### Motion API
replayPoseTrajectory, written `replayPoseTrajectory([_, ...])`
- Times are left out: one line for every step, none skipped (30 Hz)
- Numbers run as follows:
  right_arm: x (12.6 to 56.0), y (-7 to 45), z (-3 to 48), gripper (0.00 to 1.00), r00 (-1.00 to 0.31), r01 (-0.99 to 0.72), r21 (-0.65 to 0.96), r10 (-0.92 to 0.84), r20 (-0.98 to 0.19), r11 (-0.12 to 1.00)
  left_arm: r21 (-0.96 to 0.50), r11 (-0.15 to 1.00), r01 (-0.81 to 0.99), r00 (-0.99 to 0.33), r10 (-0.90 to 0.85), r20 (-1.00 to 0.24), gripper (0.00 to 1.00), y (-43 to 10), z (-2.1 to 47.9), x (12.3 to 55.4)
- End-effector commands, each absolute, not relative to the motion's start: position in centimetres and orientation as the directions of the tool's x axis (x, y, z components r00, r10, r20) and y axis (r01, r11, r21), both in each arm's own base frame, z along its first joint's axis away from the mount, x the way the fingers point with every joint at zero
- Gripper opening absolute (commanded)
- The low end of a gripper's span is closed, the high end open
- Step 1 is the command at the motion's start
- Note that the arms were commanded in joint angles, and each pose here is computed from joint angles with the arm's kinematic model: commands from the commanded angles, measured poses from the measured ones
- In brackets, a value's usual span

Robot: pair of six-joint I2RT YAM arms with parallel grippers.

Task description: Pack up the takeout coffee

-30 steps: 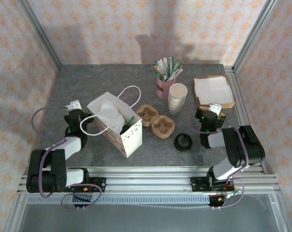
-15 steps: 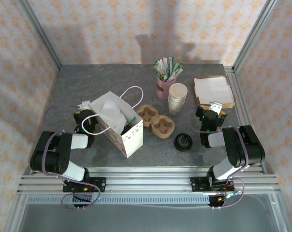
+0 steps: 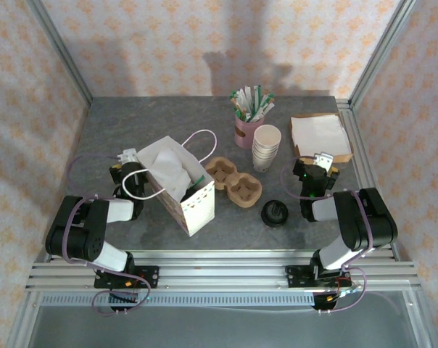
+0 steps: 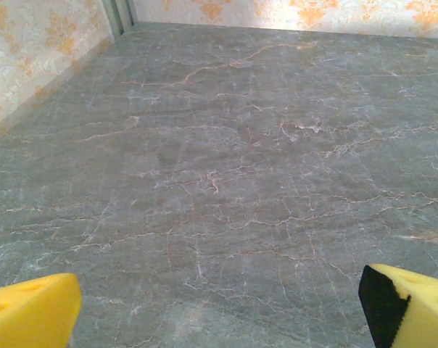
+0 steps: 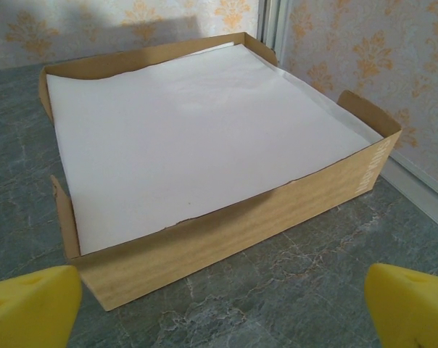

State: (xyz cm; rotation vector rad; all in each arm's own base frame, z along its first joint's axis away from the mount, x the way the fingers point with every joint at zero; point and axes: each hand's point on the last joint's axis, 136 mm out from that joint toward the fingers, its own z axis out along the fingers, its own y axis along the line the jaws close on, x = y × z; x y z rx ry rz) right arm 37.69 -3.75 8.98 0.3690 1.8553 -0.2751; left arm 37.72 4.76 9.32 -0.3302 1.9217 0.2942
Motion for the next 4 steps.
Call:
replayPoseTrajectory([38.39, -3.70, 9.91, 0.99, -0.254, 0.374, 0.013, 0.116, -0.960, 0.927, 0.066, 0.921, -0.383, -0.342, -0.075, -0.937, 1.00, 5.02, 9.96, 38.09])
replayPoseTrajectory([38.30, -3.73, 9.98, 0.99, -0.246, 0.373, 0.014, 0.114, -0.963, 0.928, 0.067, 0.922, -0.382, -0.342, -0.074, -0.937, 1.00, 5.00, 9.97, 38.10])
replayPoseTrajectory([38.27, -3.70, 10.00, 0.99, -0.246, 0.372, 0.015, 0.114, -0.963, 0.928, 0.066, 0.922, -0.382, -0.342, -0.075, -0.937, 1.00, 5.01, 9.95, 38.09])
replayPoseTrajectory([38.23, -3.73, 10.00, 0.99, -0.245, 0.374, 0.016, 0.116, -0.962, 0.927, 0.068, 0.921, -0.383, -0.343, -0.074, -0.937, 1.00, 5.04, 9.94, 38.08])
